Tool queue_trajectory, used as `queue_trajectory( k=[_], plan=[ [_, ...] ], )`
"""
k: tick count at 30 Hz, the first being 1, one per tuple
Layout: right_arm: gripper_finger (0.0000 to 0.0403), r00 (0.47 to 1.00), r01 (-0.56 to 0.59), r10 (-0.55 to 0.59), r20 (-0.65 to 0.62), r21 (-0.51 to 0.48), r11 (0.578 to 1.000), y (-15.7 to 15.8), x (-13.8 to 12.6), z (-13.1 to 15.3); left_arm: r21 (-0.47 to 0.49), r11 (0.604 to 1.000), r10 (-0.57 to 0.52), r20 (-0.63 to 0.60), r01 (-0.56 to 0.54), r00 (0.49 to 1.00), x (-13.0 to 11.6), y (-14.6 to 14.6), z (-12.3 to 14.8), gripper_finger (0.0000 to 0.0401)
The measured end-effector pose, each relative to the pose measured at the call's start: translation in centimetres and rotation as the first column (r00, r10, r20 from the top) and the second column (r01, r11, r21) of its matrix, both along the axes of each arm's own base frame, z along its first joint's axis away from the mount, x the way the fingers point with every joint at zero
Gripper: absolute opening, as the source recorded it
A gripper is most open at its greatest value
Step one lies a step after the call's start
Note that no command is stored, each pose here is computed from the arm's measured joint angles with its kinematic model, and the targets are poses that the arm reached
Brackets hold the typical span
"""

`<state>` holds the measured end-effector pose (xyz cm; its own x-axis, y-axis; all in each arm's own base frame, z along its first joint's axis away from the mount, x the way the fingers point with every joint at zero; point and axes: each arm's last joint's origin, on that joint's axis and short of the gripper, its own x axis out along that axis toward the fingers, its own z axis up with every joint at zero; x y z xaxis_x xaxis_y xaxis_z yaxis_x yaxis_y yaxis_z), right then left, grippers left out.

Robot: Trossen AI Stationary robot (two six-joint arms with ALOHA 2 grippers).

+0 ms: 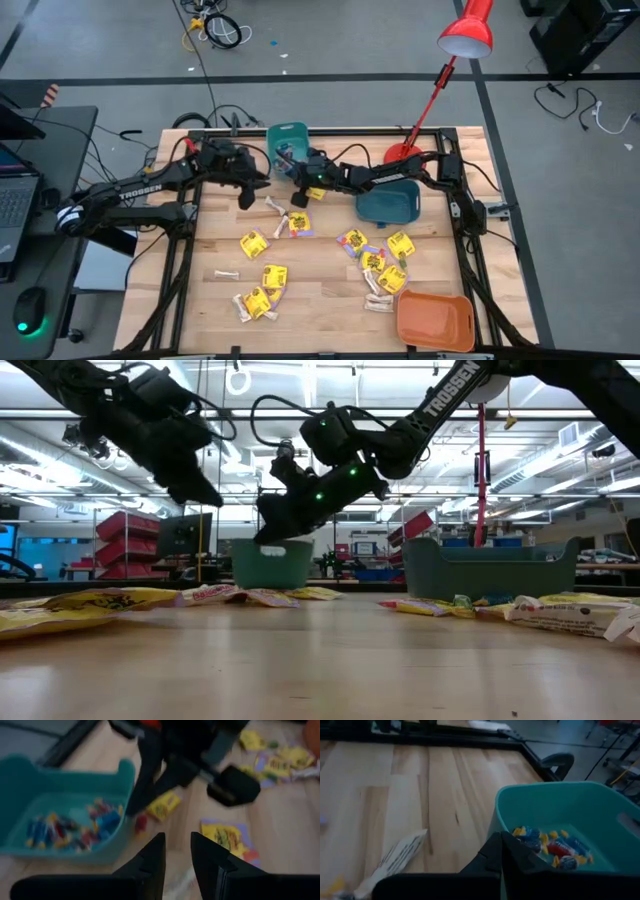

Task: Sort candy
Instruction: Put the red candy into the green bin

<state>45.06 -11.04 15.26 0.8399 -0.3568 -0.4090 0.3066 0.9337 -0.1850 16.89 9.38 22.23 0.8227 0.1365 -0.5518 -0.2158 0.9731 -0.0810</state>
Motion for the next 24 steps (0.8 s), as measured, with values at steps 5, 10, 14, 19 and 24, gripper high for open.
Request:
queue_trajectory(
  k=[5,10,14,19,24],
  plan=[
    [0.0,0.998,-0.012,0.013,-0.065,0.016,1.0,0.7,-0.8,1.7,0.016,0.999,0.032,-0.042,-0.031,0.999,0.2,-0.3,-0.3,0.0094],
    [0.0,0.983,-0.023,0.031,-0.18,0.043,0.999,1.7,-2.0,2.9,0.04,0.999,0.036,-0.008,-0.035,0.999,1.6,-0.2,-0.6,0.0094],
    [0.0,0.958,0.002,0.017,-0.287,0.063,0.998,1.8,-2.9,2.6,0.045,0.999,0.025,-0.006,-0.025,1.0,3.1,0.2,-1.6,0.0094],
    [0.0,0.896,0.108,-0.07,-0.439,0.062,0.992,1.5,-4.2,1.5,0.015,1.0,0.022,-0.086,-0.021,0.996,4.2,0.5,-3.7,0.0094],
    [0.0,0.861,0.21,-0.16,-0.483,0.049,0.977,0.2,-5.0,1.1,0.086,0.987,0.147,-0.169,-0.134,0.975,4.3,1.0,-4.7,0.0094]
  ],
)
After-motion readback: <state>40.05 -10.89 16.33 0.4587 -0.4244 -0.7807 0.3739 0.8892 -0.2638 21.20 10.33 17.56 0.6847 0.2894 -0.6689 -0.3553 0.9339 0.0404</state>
